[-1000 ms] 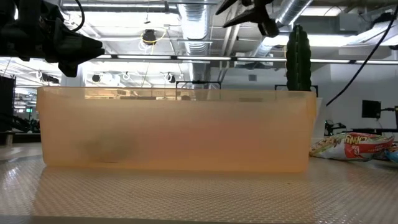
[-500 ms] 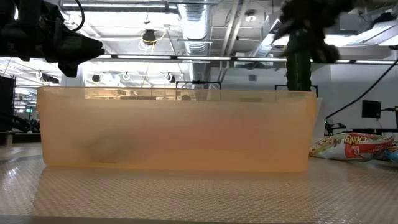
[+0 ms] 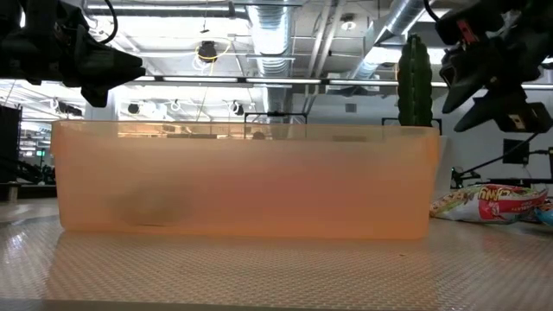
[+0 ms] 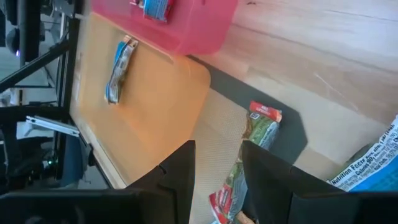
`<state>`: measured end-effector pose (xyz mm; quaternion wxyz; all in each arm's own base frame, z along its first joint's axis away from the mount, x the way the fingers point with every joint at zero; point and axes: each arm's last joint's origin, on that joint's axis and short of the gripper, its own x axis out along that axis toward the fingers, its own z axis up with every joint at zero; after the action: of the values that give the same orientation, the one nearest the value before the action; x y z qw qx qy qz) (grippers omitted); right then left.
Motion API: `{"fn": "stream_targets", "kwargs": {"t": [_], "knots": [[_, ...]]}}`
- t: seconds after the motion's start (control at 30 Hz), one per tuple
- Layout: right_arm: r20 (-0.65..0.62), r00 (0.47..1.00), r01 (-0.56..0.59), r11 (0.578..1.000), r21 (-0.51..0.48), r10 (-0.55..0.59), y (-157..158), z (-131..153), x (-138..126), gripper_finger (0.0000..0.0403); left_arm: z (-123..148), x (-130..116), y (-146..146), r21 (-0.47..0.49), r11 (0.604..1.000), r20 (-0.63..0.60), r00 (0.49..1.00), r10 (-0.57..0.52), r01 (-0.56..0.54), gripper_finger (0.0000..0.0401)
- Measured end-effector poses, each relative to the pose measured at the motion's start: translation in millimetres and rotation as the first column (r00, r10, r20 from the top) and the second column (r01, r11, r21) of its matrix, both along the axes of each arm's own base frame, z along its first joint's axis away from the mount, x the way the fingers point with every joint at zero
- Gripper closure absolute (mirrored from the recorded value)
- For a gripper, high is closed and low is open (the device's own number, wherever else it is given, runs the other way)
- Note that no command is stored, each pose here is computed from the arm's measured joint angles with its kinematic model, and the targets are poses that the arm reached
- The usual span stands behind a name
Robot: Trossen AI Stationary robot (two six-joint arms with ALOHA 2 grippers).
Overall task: Pick and place Granola Bars by type
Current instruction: Put the red granola bar into the red bin
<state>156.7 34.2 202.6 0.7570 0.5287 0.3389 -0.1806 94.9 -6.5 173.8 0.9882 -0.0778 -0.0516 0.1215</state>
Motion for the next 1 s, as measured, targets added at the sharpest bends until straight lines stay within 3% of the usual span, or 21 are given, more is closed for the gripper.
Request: {"fn": "stream_targets", "kwargs": {"t": [0.3, 0.53, 0.8, 1.0], "knots": [[-0.083, 0.996, 0.029, 0.999, 0.016, -0.027, 3.8, -7.7, 7.2, 0.0280, 0.0, 0.0, 0.0, 0.000, 1.000, 0.000, 1.000, 0.001, -0.001, 0.0296], [-0.197, 0.980, 0.033, 0.999, -0.012, -0.034, 11.4, -6.8, 37.3, 0.0280, 0.0, 0.0, 0.0, 0.000, 1.000, 0.000, 1.000, 0.001, -0.001, 0.0296], [-0.421, 0.907, -0.023, 0.998, -0.054, -0.002, 28.4, -4.7, 68.5, 0.0280, 0.0, 0.0, 0.0, 0.000, 1.000, 0.000, 1.000, 0.000, 0.000, 0.0296], [-0.500, 0.865, -0.071, 0.995, -0.065, 0.029, 44.9, -5.6, 88.2, 0.0280, 0.0, 0.0, 0.0, 0.000, 1.000, 0.000, 1.000, 0.000, 0.000, 0.0296]]}}
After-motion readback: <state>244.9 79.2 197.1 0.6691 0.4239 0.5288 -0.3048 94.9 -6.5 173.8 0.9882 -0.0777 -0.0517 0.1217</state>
